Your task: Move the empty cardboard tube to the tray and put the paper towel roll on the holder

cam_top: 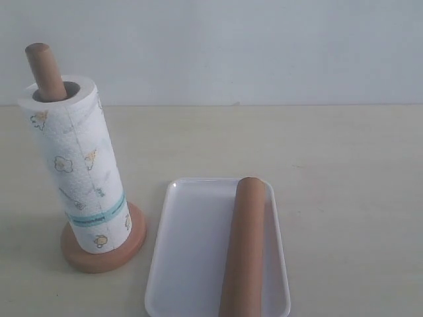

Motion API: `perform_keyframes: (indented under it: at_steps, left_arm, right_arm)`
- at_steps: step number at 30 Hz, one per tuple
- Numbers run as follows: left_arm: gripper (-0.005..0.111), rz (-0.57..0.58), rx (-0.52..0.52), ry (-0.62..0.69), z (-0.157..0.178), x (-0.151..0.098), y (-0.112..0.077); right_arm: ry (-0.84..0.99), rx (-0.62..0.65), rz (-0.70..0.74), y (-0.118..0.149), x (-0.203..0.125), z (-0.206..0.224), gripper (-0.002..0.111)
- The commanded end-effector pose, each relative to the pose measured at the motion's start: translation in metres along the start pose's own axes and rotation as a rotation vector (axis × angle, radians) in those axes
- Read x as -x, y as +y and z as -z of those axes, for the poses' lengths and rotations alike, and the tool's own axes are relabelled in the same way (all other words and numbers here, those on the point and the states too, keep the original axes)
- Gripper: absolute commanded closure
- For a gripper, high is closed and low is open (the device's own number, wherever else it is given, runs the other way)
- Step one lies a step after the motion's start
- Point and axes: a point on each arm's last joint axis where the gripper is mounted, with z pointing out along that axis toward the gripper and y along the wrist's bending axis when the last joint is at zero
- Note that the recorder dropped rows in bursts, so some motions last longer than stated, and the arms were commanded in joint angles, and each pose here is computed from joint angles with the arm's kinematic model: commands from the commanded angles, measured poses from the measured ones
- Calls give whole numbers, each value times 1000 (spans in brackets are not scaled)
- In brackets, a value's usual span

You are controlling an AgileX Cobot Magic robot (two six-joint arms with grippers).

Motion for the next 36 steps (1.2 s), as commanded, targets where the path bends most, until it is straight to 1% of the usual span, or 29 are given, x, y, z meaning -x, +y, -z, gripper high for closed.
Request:
perform_keyframes:
  at_steps: [1, 7, 8, 10, 11, 12, 14, 16, 17, 21, 23, 36]
  left_arm:
    - [103, 6, -1, -1, 0, -1, 0]
    - [103, 6, -1, -1, 0, -1, 0]
    - [103, 6, -1, -1, 0, -1, 0]
    - [103, 6, -1, -1, 0, -1, 0]
    - [103, 6, -1, -1, 0, -1, 0]
    - [103, 6, -1, -1, 0, -1, 0]
    - [103, 6, -1, -1, 0, -1, 0]
    - [103, 6, -1, -1, 0, -1, 0]
    - [103, 6, -1, -1, 0, -1, 0]
    - [103, 6, -1, -1, 0, -1, 0]
    - [103, 6, -1, -1, 0, -1, 0]
    - [103, 6, -1, -1, 0, -1, 0]
  right_arm:
    - [-47, -53, 4, 3, 13, 20, 3]
    - [-57, -51, 27, 10, 18, 33, 5]
    - [-58, -51, 29, 11, 19, 33, 7]
    - [-68, -66, 28, 9, 20, 33, 18]
    - [-76, -80, 28, 8, 20, 33, 29]
    - [-84, -94, 28, 7, 21, 34, 37]
    - [-88, -100, 28, 6, 21, 34, 62]
    - [-78, -83, 28, 8, 21, 34, 89]
    - [-63, -59, 31, 10, 19, 33, 108]
    - [-14, 24, 29, 17, 15, 33, 109]
    - [-4, 42, 31, 20, 14, 33, 109]
    - [-4, 47, 42, 22, 14, 35, 109]
